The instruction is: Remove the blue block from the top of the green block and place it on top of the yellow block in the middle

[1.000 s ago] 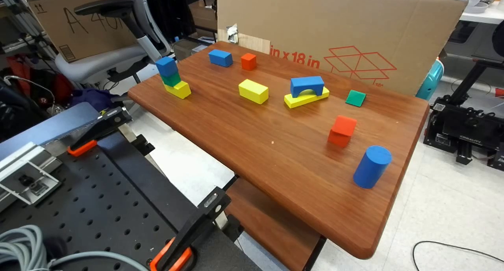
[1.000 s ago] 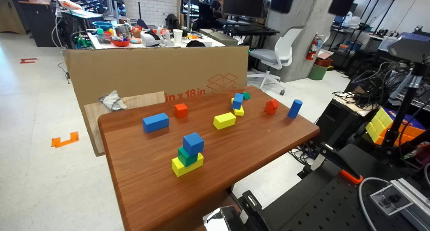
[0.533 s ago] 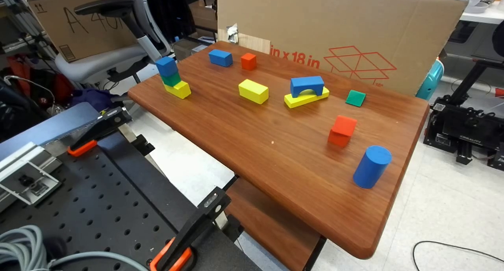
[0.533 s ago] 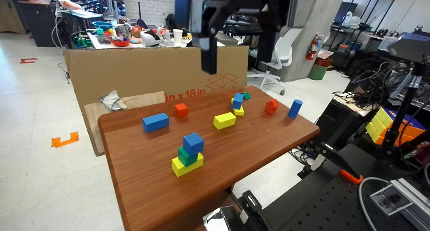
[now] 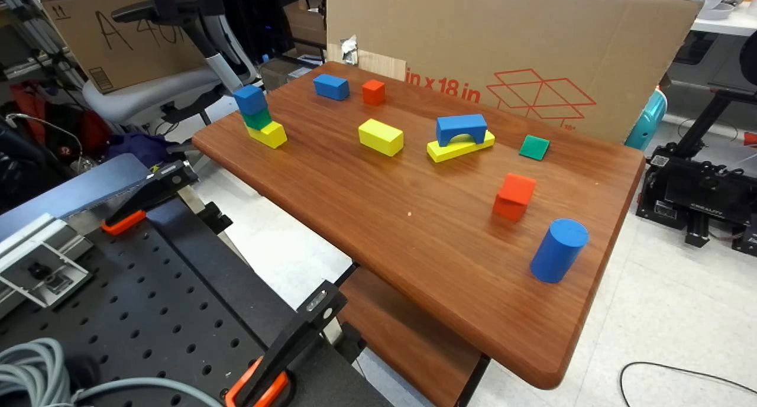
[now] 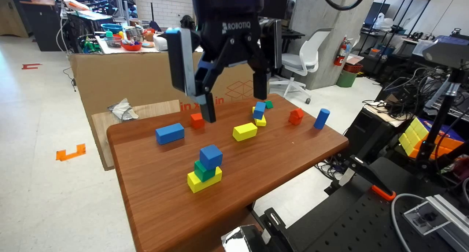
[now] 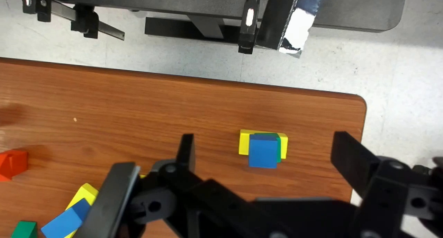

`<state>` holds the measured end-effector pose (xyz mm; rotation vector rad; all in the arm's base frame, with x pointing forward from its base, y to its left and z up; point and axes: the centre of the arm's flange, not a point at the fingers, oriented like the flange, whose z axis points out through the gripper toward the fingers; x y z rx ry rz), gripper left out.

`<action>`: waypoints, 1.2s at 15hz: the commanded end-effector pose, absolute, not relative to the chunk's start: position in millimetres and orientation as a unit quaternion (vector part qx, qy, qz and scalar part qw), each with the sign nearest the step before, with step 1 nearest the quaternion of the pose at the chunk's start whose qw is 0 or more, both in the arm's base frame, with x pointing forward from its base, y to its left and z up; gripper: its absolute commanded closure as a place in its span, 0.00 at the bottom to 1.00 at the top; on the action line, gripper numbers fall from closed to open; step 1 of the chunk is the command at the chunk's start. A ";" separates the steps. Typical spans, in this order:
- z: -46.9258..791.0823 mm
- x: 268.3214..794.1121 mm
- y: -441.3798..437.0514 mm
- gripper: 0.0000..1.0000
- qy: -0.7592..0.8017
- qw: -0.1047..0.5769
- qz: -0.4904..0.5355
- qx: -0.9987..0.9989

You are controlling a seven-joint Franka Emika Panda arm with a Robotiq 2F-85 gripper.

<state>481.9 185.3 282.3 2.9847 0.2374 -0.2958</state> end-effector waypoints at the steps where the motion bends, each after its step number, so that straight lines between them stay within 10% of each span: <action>1: 264.0 499.6 189.4 0.00 0.082 0.077 -0.104 0.988; 18: 197.6 528.6 203.2 0.00 0.066 0.102 -0.105 0.987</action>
